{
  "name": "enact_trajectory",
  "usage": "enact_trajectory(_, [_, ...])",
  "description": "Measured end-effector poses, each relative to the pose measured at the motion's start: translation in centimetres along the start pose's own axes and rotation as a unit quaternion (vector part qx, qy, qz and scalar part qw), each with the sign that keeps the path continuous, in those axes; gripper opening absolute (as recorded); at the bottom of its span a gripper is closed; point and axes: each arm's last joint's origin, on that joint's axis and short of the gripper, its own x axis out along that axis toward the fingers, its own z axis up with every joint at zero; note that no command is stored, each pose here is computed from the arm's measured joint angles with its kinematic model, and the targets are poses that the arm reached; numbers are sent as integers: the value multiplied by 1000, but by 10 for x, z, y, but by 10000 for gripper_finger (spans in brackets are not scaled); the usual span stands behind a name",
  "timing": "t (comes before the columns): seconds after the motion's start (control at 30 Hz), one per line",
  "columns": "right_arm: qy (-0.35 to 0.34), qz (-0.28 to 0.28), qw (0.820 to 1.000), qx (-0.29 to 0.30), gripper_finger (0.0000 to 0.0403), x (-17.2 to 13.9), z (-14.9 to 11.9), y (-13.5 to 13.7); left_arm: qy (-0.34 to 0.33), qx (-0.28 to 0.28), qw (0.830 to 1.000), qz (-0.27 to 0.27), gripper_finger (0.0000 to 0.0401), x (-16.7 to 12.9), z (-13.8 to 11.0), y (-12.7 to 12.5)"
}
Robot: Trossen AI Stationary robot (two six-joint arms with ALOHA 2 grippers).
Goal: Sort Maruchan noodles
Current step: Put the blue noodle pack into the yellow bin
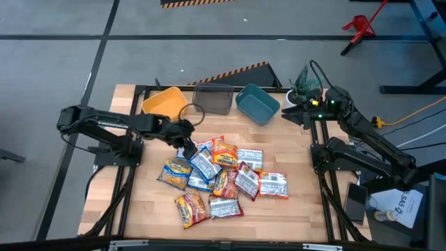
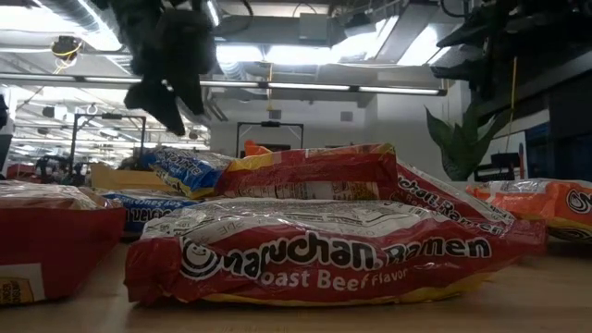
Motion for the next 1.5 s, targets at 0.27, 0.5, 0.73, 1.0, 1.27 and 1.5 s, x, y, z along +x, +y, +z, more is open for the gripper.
enact_trajectory(0.27, [0, 0, 1000, 0, 234, 0, 0, 0, 48, 8, 999, 20, 264, 37, -1, -4])
enact_trajectory(0.5, [7, -10, 1000, 9, 234, 0, -2, -1, 69, 14, 997, -38, 264, 67, 2, -15])
enact_trajectory(0.73, [14, -15, 1000, 16, 234, 0, -4, -2, 107, 12, 992, -64, 260, 87, -1, -17])
enact_trajectory(1.0, [2, -43, 999, 17, 234, 0, -4, -4, 127, -4, 989, -78, 176, 89, -1, -17])
enact_trajectory(1.27, [-1, -57, 998, 18, 234, 0, -4, -5, 152, -32, 983, -95, 142, 86, -2, -17])
enact_trajectory(1.5, [-1, -57, 998, 18, 234, 0, -4, -5, 150, -62, 980, -118, 135, 71, 3, -16])
